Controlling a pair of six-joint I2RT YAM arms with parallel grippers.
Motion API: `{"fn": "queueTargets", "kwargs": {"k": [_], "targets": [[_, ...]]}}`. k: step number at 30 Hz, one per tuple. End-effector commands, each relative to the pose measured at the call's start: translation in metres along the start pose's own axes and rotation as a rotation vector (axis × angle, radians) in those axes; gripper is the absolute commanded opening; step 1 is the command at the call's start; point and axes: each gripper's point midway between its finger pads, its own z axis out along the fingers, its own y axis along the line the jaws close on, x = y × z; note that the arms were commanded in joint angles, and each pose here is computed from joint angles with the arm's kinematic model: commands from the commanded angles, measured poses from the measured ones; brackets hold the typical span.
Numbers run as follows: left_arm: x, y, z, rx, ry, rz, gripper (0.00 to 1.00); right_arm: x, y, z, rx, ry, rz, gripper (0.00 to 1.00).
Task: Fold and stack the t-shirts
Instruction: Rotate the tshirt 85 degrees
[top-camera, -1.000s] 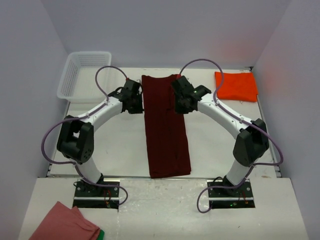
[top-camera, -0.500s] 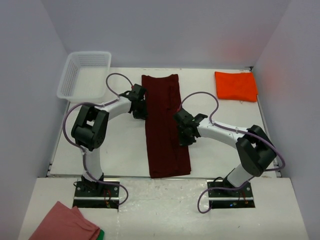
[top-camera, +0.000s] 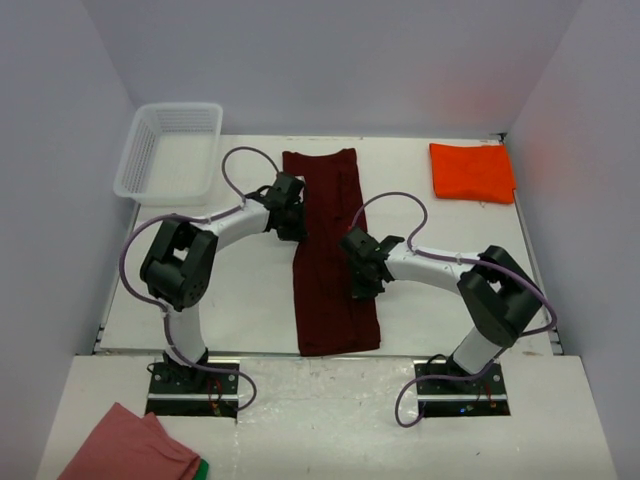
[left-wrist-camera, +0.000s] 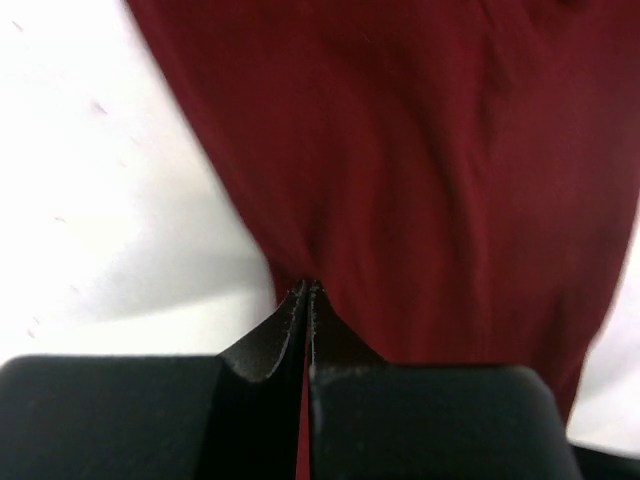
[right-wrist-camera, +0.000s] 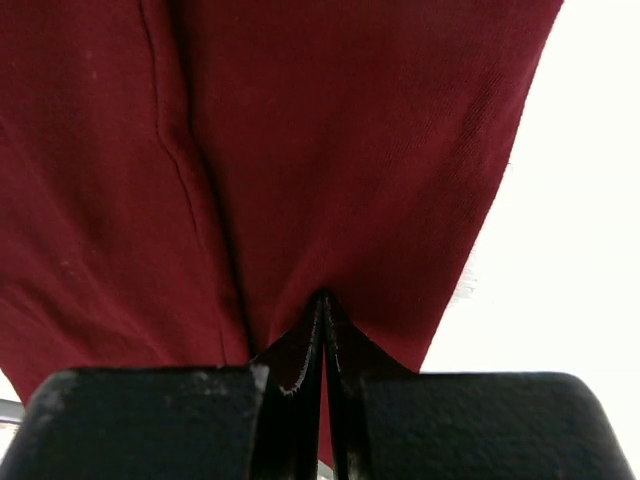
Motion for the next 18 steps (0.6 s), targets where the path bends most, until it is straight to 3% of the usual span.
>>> {"fn": "queueTargets", "kwargs": {"k": [1, 11, 18], "targets": [[-0.001, -0.038, -0.036, 0.121, -0.058, 0.043, 0.0, -0.001, 0.009, 0.009, -0.017, 0.0, 0.028, 0.0], [0.022, -0.033, -0.002, 0.079, 0.027, 0.06, 0.0, -0.004, 0.016, 0.015, -0.023, 0.011, 0.033, 0.0], [0.013, 0.008, 0.039, -0.045, 0.079, 0.007, 0.0, -0.014, 0.014, 0.017, 0.026, 0.006, 0.026, 0.0]]}}
